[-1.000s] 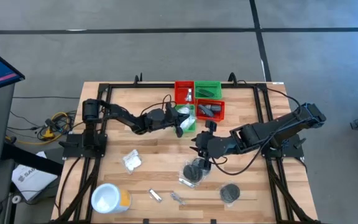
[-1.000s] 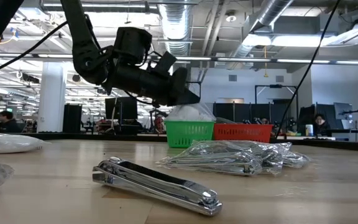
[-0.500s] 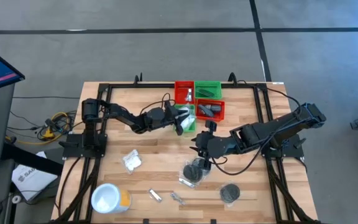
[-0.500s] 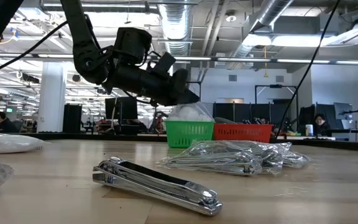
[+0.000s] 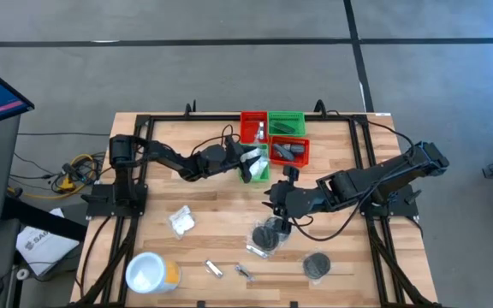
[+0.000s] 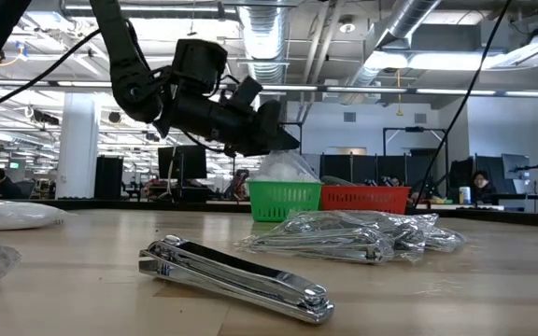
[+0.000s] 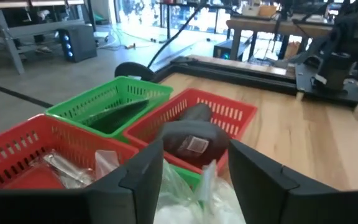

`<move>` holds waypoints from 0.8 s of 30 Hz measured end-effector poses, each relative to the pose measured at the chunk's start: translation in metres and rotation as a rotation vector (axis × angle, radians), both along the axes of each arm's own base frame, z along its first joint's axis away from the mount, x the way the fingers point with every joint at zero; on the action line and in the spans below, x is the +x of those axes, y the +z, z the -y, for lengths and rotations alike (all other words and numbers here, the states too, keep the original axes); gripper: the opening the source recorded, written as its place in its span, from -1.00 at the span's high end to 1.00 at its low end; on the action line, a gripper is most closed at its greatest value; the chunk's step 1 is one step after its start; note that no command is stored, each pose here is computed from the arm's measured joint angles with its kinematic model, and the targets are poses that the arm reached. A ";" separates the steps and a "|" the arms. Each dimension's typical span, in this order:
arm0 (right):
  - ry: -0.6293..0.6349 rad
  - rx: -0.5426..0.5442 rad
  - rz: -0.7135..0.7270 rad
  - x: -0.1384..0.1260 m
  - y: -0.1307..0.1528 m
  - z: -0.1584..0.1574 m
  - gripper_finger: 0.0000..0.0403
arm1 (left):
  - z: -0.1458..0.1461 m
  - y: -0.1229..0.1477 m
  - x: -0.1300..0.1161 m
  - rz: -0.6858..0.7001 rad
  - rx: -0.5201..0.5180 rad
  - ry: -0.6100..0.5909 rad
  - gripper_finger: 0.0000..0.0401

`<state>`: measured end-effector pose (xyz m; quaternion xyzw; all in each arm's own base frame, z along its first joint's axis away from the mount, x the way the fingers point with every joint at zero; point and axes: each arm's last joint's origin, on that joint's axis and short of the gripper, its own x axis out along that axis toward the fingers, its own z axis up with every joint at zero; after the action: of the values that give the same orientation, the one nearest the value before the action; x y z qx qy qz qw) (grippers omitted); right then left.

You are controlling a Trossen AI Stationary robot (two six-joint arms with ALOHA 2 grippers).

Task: Pick & Place Travel size toiletries
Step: Put the hairbrush into the right green bin

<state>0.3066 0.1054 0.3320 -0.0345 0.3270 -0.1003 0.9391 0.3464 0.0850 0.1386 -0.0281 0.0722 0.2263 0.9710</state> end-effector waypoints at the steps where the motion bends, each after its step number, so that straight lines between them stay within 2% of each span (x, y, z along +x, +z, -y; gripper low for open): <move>1: 0.000 0.000 -0.001 0.000 0.000 0.000 0.41 | 0.001 0.002 0.000 -0.007 -0.002 -0.003 0.13; 10: 0.000 -0.002 -0.008 0.000 -0.001 0.000 0.41 | 0.016 0.021 -0.007 -0.103 -0.028 -0.044 0.10; 17: 0.003 0.003 -0.008 -0.001 -0.001 -0.002 0.41 | 0.037 0.024 -0.007 -0.138 -0.057 -0.192 0.10; 24: -0.002 0.014 -0.013 -0.003 -0.002 -0.004 0.41 | 0.057 0.022 -0.006 -0.167 -0.056 -0.256 0.10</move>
<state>0.3041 0.1090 0.3305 -0.0282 0.3340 -0.0988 0.9369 0.3407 0.0277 0.1606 -0.0267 0.1621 0.1003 0.9813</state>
